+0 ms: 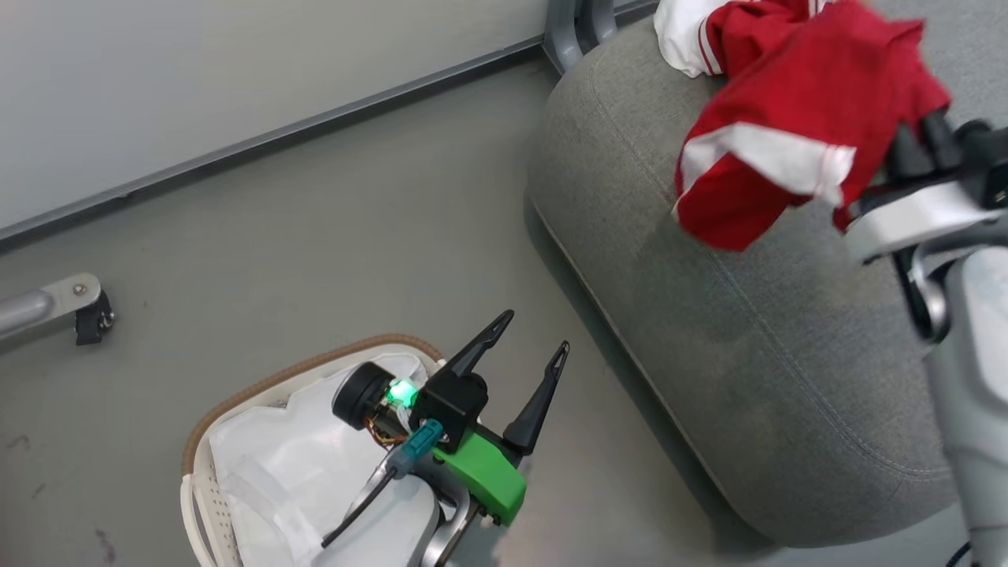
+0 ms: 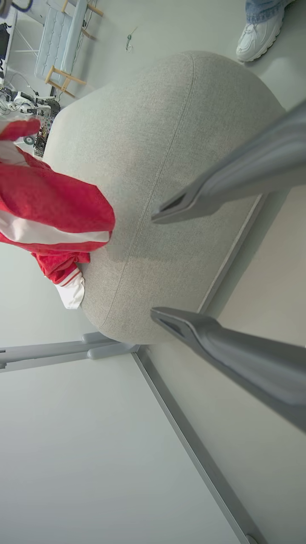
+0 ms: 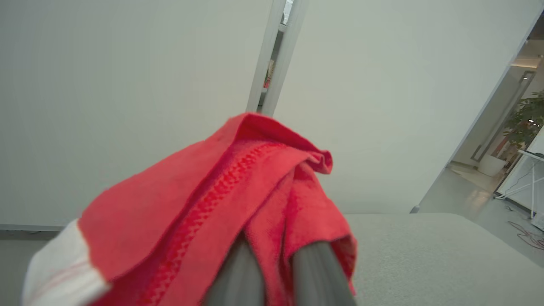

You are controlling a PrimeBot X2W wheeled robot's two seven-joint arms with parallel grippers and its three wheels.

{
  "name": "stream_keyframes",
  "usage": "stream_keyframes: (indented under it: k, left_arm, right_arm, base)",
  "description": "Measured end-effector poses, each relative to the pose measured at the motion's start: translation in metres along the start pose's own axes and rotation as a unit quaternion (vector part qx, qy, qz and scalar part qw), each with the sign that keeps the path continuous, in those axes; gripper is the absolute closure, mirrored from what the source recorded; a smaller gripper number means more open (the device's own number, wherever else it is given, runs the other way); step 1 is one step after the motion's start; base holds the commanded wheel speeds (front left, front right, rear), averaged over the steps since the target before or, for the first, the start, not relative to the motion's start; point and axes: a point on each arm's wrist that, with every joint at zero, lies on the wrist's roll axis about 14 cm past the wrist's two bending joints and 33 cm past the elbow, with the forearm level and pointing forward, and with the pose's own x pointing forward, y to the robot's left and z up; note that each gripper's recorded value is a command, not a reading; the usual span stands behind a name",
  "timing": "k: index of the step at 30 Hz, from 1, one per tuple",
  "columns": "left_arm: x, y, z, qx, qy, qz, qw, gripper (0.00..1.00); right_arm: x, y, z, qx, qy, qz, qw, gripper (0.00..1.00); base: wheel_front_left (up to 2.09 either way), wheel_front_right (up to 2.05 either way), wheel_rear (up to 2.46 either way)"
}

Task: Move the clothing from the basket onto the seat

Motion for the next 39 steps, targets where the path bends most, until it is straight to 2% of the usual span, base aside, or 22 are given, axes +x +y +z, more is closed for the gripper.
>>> stream_keyframes:
  k: [3, 6, 12, 15, 20, 27, 28, 29, 30, 31, 32, 39]
  left_arm:
    - [0.003, 0.011, -0.002, 0.001, -0.002, 0.003, 1.0, 0.0]
    - [0.002, 0.025, -0.008, 0.004, 0.002, 0.01, 1.0, 0.0]
    - [0.0, 0.053, -0.026, 0.003, 0.013, 0.023, 1.0, 0.0]
    - [0.0, 0.067, -0.036, 0.004, 0.019, 0.029, 0.999, 0.0]
    - [0.0, 0.083, -0.055, -0.01, 0.028, 0.037, 0.999, 0.0]
    - [-0.011, 0.104, -0.084, -0.03, 0.05, 0.059, 0.997, 0.0]
    - [-0.012, 0.106, -0.087, -0.032, 0.053, 0.061, 0.996, 0.0]
    - [-0.014, 0.107, -0.09, -0.034, 0.056, 0.063, 0.996, 0.0]
    - [-0.015, 0.109, -0.093, -0.035, 0.058, 0.066, 0.995, 0.0]
    - [-0.016, 0.11, -0.094, -0.036, 0.06, 0.067, 0.995, 0.0]
    - [-0.016, 0.11, -0.096, -0.036, 0.062, 0.068, 0.995, 0.0]
    - [-0.014, 0.104, -0.088, -0.039, 0.056, 0.068, 0.995, 0.0]
  right_arm:
    - [0.029, -0.029, 0.016, -0.036, -0.021, -0.018, 0.999, 1.0]
    - [0.057, -0.046, 0.028, -0.037, -0.04, -0.035, 0.998, 1.0]
    - [0.103, -0.076, 0.031, -0.09, -0.036, -0.052, 0.994, 1.0]
    - [0.117, -0.074, 0.006, -0.106, -0.005, -0.048, 0.993, 1.0]
    - [0.121, -0.076, -0.062, -0.102, 0.072, -0.061, 0.99, 1.0]
    - [0.076, -0.076, -0.172, -0.081, 0.211, -0.086, 0.97, 1.0]
    - [0.069, -0.074, -0.183, -0.078, 0.225, -0.088, 0.967, 0.94]
    - [0.063, -0.071, -0.192, -0.076, 0.236, -0.088, 0.965, 0.68]
    - [0.059, -0.069, -0.198, -0.076, 0.243, -0.088, 0.963, 0.52]
    - [0.057, -0.067, -0.201, -0.075, 0.246, -0.088, 0.962, 0.07]
    - [0.055, -0.066, -0.202, -0.073, 0.246, -0.089, 0.962, 0.0]
    - [0.025, -0.05, -0.205, -0.075, 0.257, -0.072, 0.961, 0.0]
  base:
    - [0.0, 0.0, 0.0]
    - [0.0, 0.0, 0.0]
    - [0.0, 0.0, 0.0]
    - [0.0, 0.0, 0.0]
    - [0.0, 0.0, 0.0]
    - [0.0, 0.0, 0.0]
    - [0.0, 0.0, 0.0]
    - [0.0, 0.0, 0.0]
    - [0.0, 0.0, 0.0]
    - [0.0, 0.0, 0.0]
    - [0.0, 0.0, 0.0]
    - [0.0, 0.0, 0.0]
